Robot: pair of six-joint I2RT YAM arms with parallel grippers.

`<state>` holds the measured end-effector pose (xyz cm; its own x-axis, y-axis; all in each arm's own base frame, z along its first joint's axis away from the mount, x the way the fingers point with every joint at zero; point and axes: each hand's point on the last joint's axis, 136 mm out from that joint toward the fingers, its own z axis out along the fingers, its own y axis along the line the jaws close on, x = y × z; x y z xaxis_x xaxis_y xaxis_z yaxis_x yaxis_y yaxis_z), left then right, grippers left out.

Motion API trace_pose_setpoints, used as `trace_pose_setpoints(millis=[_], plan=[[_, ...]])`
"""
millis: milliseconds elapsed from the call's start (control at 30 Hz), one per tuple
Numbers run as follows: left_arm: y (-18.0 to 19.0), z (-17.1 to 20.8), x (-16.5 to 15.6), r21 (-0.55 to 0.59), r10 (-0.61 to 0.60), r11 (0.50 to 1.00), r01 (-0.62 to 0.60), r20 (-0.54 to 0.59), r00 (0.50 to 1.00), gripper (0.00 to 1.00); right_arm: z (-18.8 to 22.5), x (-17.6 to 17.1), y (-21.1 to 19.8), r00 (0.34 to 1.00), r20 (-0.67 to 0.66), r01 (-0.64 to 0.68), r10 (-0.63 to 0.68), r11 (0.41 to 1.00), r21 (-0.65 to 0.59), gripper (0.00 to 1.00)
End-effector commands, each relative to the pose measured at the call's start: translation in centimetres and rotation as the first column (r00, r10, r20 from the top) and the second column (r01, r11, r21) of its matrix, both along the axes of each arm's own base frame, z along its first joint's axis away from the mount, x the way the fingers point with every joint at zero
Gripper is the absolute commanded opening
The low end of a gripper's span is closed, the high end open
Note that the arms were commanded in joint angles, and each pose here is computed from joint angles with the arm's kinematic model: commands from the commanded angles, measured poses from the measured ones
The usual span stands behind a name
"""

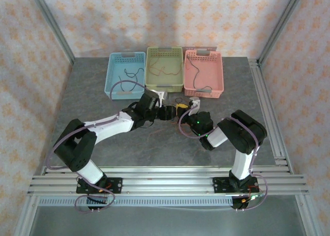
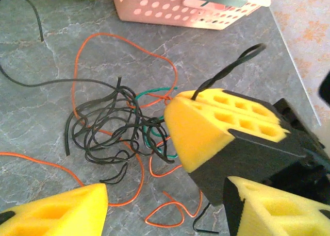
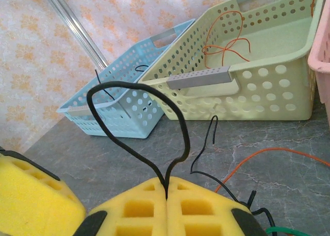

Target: Untangle the cables

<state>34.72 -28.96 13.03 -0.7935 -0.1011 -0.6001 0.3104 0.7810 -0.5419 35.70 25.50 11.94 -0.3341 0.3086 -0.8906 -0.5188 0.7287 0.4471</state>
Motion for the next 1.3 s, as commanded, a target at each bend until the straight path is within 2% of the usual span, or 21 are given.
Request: trace_pose_setpoints(millis=[0, 233, 433, 600, 867, 1067, 1267], plan=[[-0.2, 1.3, 0.3, -0.007, -0.006, 1.000, 0.007, 0.078, 0.997, 0.62, 2.2, -0.2, 0.4, 0.999, 0.028, -0.019, 0.017, 0.998, 0.068, 0.01], [0.0, 1.6, -0.1, 0.000, -0.016, 1.000, 0.016, 0.095, 0.995, 0.65, 4.2, -1.2, -0.3, 0.999, 0.041, -0.020, 0.015, 0.992, 0.122, 0.00], [0.8, 2.7, -1.0, 0.041, -0.038, 0.999, 0.033, 0.121, 0.992, 0.65, 4.6, -1.5, -0.8, 0.999, 0.051, -0.006, 0.000, 0.993, 0.122, 0.00], [0.7, 3.9, -2.9, 0.082, -0.138, 0.988, 0.127, 0.150, 0.979, 0.68, 5.2, -1.8, -1.2, 0.998, 0.054, 0.004, -0.012, 0.990, 0.140, 0.00], [1.6, 4.2, -3.4, 0.186, -0.185, 0.970, 0.157, 0.144, 0.972, 0.72, 5.6, -2.1, -0.7, 0.998, 0.053, -0.034, 0.026, 0.987, 0.160, 0.00], [0.9, 3.8, -2.8, 0.220, -0.222, 0.957, 0.191, 0.126, 0.967, 0.70, 6.2, -2.6, -0.3, 0.996, 0.064, -0.070, 0.060, 0.983, 0.171, 0.00], [-0.6, 2.0, -2.4, 0.183, -0.247, 0.956, 0.229, 0.079, 0.966, 0.63, 6.2, -2.7, -0.3, 0.996, 0.064, -0.071, 0.061, 0.983, 0.169, 0.00]])
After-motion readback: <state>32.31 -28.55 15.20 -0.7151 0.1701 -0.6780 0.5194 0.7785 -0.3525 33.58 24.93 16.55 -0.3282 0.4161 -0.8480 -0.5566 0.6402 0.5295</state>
